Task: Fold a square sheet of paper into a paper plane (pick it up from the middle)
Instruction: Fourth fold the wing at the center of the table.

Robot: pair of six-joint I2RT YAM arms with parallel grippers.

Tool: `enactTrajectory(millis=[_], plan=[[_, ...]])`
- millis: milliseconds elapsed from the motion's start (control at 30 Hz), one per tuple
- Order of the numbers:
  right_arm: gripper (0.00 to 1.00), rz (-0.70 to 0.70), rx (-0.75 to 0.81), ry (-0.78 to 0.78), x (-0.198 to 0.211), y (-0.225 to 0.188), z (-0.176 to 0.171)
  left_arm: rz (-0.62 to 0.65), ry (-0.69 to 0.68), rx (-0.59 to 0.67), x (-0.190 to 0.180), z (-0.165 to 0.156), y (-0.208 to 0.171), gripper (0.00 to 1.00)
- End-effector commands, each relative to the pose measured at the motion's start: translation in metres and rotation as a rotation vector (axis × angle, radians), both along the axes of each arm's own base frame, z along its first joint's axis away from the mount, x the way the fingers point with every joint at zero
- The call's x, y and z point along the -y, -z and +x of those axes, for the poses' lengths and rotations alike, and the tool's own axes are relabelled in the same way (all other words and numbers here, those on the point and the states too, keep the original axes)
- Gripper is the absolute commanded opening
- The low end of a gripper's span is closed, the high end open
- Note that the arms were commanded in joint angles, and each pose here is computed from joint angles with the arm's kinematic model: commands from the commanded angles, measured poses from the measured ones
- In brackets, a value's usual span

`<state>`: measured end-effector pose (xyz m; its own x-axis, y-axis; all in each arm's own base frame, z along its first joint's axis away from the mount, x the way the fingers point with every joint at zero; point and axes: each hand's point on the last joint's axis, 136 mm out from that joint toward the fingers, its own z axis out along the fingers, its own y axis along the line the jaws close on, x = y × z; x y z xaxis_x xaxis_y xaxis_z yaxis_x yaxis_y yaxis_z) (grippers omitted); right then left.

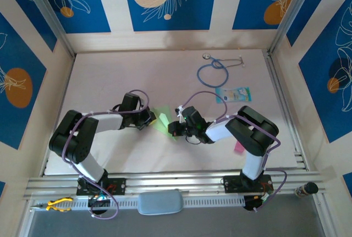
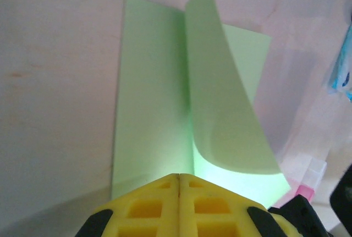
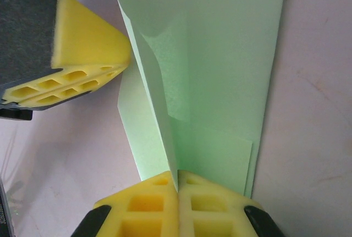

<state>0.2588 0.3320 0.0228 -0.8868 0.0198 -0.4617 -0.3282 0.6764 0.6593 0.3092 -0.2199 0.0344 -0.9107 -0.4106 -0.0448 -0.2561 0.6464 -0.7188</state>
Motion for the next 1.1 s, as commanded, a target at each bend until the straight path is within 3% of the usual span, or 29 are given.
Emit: enactTrajectory(millis=[0, 433, 1067], plan=[[0.02, -0.023, -0.005, -0.003, 0.003, 0.007, -0.003, -0.024, 0.074, -0.008, 0.012, -0.003, -0.003, 0.01], [0.02, -0.001, -0.033, 0.039, 0.005, 0.004, -0.007, 0.085, 0.0, -0.136, -0.009, -0.024, 0.039, 0.0], [0.02, 0.007, -0.08, 0.111, 0.012, 0.011, -0.011, 0.115, -0.05, -0.118, -0.019, -0.025, 0.036, 0.0]])
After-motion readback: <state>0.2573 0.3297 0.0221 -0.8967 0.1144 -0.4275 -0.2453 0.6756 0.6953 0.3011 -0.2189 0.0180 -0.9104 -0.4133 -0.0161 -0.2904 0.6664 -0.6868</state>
